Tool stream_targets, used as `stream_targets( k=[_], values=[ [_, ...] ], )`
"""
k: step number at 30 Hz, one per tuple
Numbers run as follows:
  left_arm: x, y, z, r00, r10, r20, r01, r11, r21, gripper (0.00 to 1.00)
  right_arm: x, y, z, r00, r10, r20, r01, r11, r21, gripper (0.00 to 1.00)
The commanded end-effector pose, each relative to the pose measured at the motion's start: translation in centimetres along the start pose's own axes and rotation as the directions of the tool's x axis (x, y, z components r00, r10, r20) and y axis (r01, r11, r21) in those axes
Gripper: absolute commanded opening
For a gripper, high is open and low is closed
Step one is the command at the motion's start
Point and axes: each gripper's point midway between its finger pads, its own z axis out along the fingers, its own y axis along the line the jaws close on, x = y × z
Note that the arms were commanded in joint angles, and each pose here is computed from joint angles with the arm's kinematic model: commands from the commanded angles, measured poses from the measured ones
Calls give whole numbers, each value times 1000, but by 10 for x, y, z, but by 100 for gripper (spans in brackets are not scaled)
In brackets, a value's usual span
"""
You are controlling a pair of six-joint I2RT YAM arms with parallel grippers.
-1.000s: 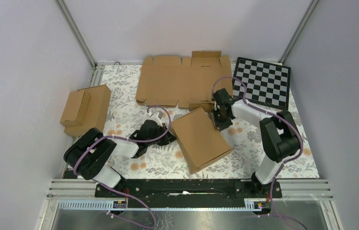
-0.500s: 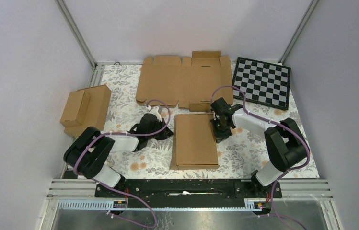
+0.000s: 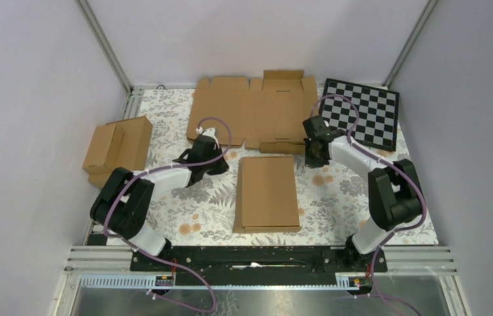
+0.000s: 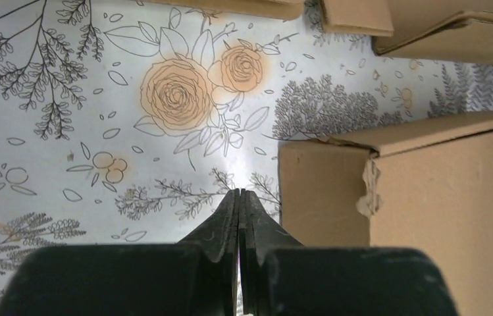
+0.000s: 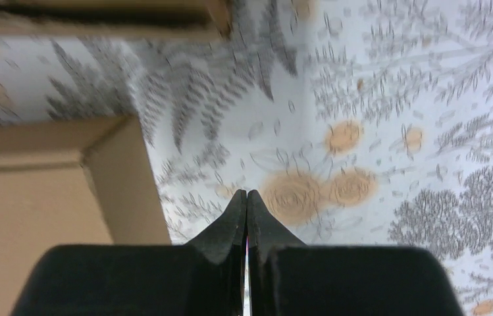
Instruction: Fold the paper box
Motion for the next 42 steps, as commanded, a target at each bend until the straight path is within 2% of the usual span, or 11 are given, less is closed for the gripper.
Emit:
stream_targets(
  k=[1,5,8,11,18,24,26,32,35,38,42],
  values=[
    [-13,-4,15,1000,-1,18,1,1000,-28,0,-30,23,12,1000,-5,24,6,999,-47,0],
    [-14,-48,37,1000,-6,16,5,996,91,0,-23,73,16,1000,-21,-13,18,973,-231,0],
    [-12,-83,50,1000,-5,-5,6,983,181,0,-19,112,7,998,-54,-12,45,917,-396,0],
    [-11,-94,51,1000,5,-9,-3,976,217,0,-18,106,7,998,-71,-1,65,926,-371,0],
    [-15,-37,32,1000,-11,11,10,995,97,0,-11,50,18,999,-19,-32,11,975,-221,0],
    [-23,10,-26,997,41,62,-34,993,-115,0,6,19,-2,1000,29,1,-28,993,-116,0],
    [-11,16,-49,999,8,44,-2,991,-135,0,12,11,-17,998,62,30,-58,992,-111,0],
    [69,6,-102,991,-72,-110,61,994,-94,0,82,3,-51,992,116,-51,-121,985,-125,0],
    [107,-6,-114,979,-102,-177,91,994,-66,0,111,16,-70,996,90,-25,-92,987,-133,0],
    [135,-12,-120,971,-95,-221,80,994,-76,0,136,35,-79,991,106,-82,-118,980,-160,0],
    [152,-15,-121,968,-72,-239,49,993,-104,0,168,23,-71,985,98,-143,-106,993,-46,0]
  ],
)
